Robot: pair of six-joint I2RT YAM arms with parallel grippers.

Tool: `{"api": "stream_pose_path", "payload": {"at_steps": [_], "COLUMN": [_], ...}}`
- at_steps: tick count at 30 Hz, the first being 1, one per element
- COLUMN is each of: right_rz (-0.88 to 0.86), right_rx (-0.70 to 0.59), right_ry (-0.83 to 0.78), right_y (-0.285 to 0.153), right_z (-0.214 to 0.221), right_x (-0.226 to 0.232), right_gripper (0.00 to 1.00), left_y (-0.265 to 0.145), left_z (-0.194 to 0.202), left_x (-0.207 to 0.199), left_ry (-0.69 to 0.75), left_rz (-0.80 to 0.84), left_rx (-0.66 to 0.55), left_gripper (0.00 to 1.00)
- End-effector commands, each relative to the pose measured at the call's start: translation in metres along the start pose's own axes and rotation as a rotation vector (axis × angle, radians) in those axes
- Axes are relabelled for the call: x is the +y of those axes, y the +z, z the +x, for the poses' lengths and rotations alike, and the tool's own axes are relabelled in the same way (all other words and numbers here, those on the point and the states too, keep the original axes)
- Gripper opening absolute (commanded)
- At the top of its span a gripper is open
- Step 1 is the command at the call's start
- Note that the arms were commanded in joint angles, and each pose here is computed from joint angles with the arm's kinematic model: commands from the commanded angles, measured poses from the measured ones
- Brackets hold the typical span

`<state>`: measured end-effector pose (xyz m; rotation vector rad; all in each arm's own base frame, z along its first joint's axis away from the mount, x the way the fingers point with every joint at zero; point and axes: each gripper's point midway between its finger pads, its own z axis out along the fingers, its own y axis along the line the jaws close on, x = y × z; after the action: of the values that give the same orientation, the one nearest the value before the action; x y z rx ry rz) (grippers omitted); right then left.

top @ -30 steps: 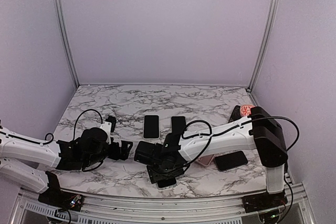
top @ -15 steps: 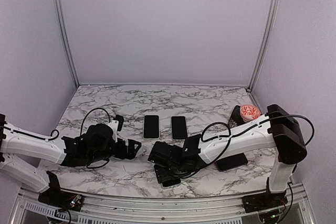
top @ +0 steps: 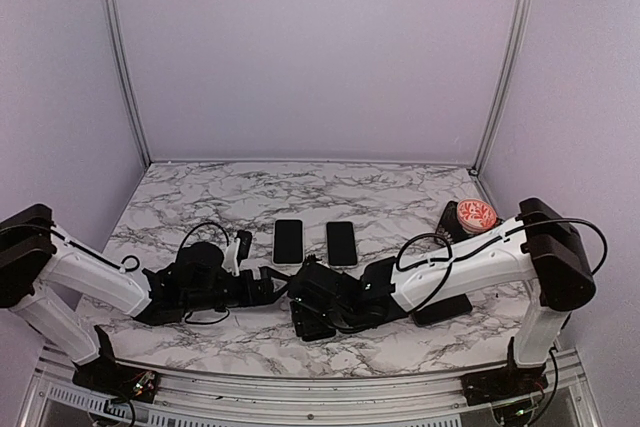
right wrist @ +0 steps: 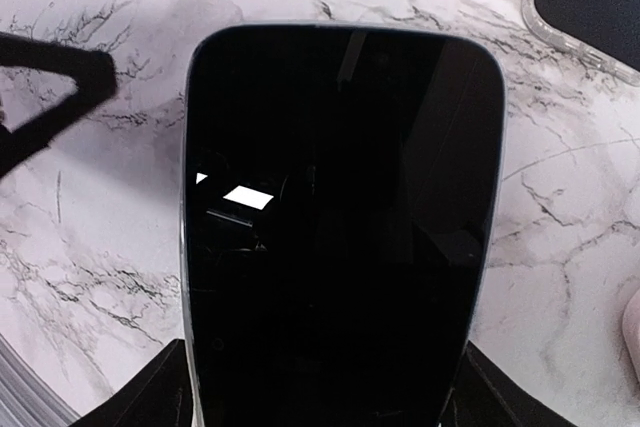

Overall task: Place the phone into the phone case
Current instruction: Pick up the phone with the phone case at the center of the board, then pass from the right arm to the left

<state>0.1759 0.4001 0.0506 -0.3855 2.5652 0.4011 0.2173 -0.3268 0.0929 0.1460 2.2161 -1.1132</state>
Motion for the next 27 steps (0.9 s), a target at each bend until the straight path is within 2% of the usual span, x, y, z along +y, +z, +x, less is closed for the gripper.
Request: {"api": "stream_pose_path", "payload": {"at_steps": [1, 5, 11, 17, 23, 27], "right_rz": [-0.063, -0.103, -0.135, -0.124, -0.107, -0.103], "right_rx": [-0.133, -0.182, -0.198, -0.196, -0.197, -0.205], "right_ry": [0.035, 0.025, -0.004, -0.034, -0.059, -0.074], "right_y": [-0.014, -0.021, -0.023, -0.022, -0.023, -0.026], "right_z": [-0.035, -0.046, -0.049, -0.05, -0.053, -0.057], "right_x": [0.015, 0.021, 0.027, 0.029, 0.029, 0.031], "right_gripper": [0.37, 0.37, 0.36, 0.36, 0.36, 0.36], "left_y": [0.015, 0.024, 0.033, 0.041, 0.043, 0.044], "left_z": [0.006, 0.009, 0.007, 0.007, 0.003, 0.002], "left_x": [-0.005, -0.006, -0.014, -0.018, -0.028, -0.031], "left_ry": [-0.217, -0.282, -0.303, -0.306, -0.293, -0.285], "left_rz": [0.112, 0.168, 0.223, 0.248, 0.283, 0.295], "left_rx": [0.015, 0.002, -0.006, 0.005, 0.002, 0.005], "left_gripper": [0.99, 0.95, 0.83, 0.63, 0.36, 0.23]}}
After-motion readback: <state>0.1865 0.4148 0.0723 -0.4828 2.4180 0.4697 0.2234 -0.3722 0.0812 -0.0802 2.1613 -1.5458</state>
